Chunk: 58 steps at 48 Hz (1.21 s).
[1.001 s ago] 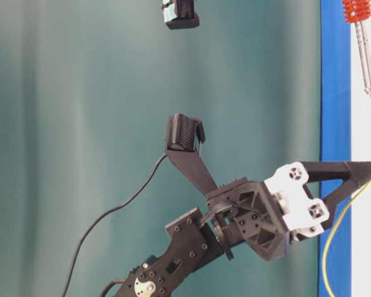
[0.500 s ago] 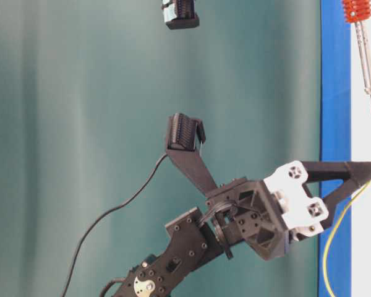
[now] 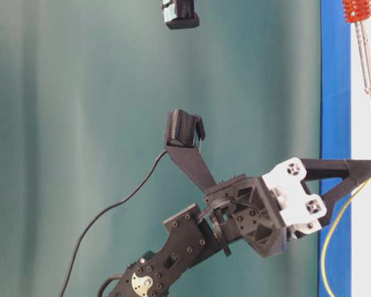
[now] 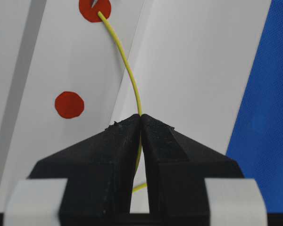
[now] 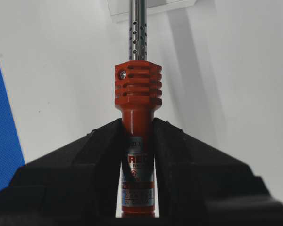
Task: Touch the tip of the soldering iron to the tip of the solder at the mark.
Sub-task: 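Move iron tip with right gripper to touch solder tip at right dot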
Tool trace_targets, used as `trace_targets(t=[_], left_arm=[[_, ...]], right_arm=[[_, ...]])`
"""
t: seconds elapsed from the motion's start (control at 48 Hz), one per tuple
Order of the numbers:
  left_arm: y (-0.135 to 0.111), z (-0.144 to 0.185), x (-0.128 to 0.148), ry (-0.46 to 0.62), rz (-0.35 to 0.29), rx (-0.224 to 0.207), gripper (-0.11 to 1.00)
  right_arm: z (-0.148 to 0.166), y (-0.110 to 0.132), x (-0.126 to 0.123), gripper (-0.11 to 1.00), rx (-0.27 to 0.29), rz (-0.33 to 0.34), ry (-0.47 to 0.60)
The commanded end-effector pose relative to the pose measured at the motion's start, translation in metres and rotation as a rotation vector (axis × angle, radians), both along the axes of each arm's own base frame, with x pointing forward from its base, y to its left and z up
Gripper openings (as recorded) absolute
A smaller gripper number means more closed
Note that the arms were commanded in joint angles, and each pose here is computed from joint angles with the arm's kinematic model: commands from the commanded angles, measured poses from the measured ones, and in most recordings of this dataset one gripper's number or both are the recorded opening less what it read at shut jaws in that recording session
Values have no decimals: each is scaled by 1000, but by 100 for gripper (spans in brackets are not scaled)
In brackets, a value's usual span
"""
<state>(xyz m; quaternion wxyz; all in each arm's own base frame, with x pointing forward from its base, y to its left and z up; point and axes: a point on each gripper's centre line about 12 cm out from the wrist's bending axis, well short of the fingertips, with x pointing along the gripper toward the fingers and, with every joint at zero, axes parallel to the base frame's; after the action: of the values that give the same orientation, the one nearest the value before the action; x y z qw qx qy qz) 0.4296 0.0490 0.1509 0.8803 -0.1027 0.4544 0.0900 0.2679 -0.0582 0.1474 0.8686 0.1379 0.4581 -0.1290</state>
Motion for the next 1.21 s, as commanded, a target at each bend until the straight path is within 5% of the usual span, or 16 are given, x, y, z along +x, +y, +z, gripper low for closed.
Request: trace_targets(t=[0.0, 1.188], left_arm=[[-1, 13, 5, -38, -4, 6, 2], [0, 13, 5, -26, -2, 4, 2]], right_arm=[[8, -2, 6, 6, -7, -3, -28], [8, -2, 6, 6, -7, -2, -28]])
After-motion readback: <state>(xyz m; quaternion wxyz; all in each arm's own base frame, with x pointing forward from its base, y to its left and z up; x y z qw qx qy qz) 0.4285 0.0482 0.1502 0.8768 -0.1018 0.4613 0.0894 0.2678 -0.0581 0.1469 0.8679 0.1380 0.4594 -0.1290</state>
